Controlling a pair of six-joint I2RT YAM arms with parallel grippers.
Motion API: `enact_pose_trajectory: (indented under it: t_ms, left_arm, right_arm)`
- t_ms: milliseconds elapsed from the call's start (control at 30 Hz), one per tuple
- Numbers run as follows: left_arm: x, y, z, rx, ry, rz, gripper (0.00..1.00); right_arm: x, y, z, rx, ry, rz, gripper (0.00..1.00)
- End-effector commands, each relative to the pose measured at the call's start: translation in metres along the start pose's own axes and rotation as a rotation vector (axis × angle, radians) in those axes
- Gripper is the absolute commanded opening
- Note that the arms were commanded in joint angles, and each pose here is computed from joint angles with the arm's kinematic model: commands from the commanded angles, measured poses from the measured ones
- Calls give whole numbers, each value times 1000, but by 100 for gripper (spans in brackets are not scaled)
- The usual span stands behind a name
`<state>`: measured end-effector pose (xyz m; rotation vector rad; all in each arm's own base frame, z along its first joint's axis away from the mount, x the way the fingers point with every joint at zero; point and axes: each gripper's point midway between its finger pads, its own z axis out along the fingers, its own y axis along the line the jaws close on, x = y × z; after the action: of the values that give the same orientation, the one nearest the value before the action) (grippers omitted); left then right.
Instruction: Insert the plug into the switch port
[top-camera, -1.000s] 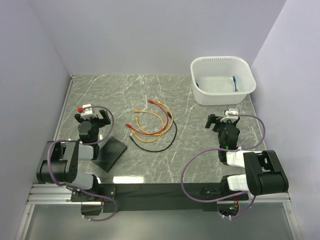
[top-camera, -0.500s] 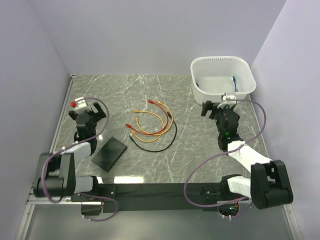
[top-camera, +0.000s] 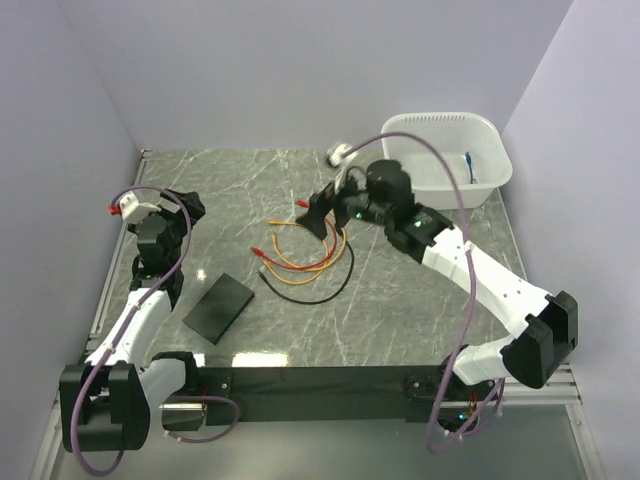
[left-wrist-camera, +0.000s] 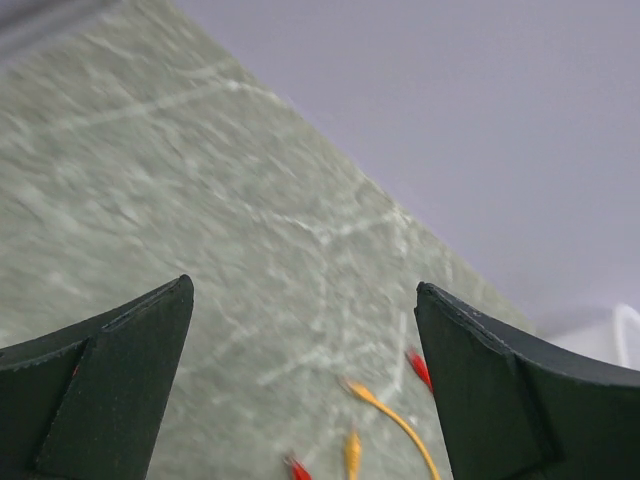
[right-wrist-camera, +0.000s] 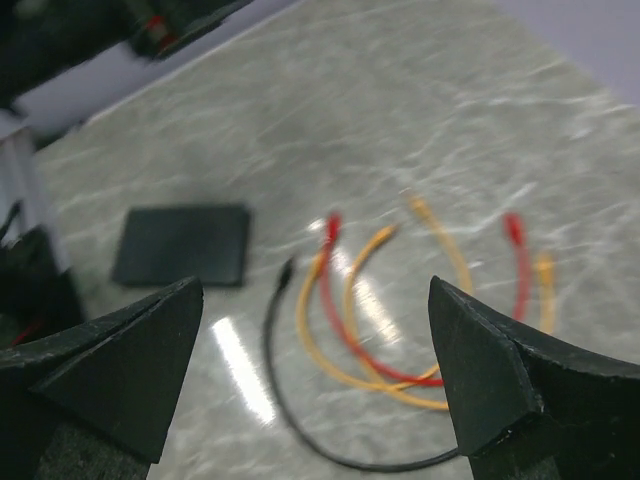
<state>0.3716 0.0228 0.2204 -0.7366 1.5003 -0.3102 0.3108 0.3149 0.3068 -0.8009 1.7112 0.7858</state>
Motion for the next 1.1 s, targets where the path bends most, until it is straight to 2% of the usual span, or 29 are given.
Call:
enact_pose_trajectory:
  t_ms: [0,33,67,100,133,167,200,267,333,467,633,833,1000,1067]
  left_arm:
    - [-2,-33,-9,142,42,-109,99]
    - [-2,-35,-16,170,38,-110,99]
    - [-1,-39,-20,197,39,-119,99]
    - [-1,-40,-24,216,36,-128,99]
    - [1,-41,-30,239,38,-129,99]
    - [8,-43,-33,256,66,-129,99]
    - [12,-42,-35,246,81,-139,99]
    - [33,-27,-36,155,179,-182,99]
    - [39,-8,-36,43,206,-178,99]
    - [61,19,-50,-55,275,-134,99]
    - [67,43,-74,-139,278,-164,98]
    - [79,52,-93,-190,333,-231,96]
    - [97,72,-99,-271,380,-216,96]
    - [103,79,-96,-282,379,-199,96]
  right_arm:
    - [0,21,-17,-33,-13,49,100]
    - [0,16,-17,-30,-53,144,100]
    - [26,6,-15,-13,-28,343,100]
    - [31,16,-12,-126,-22,360,100]
    - [43,19,-6,-168,30,392,100]
    - [58,21,10,-174,109,391,100]
    - [83,10,14,-52,195,400,100]
    - [104,10,21,50,237,306,100]
    - [116,21,25,98,274,247,100]
    - [137,29,26,133,314,273,94]
    - [145,57,38,52,300,283,93]
    - [168,98,79,-35,387,299,90]
    - [179,131,106,-139,437,379,84]
    - [186,144,116,-178,467,411,77]
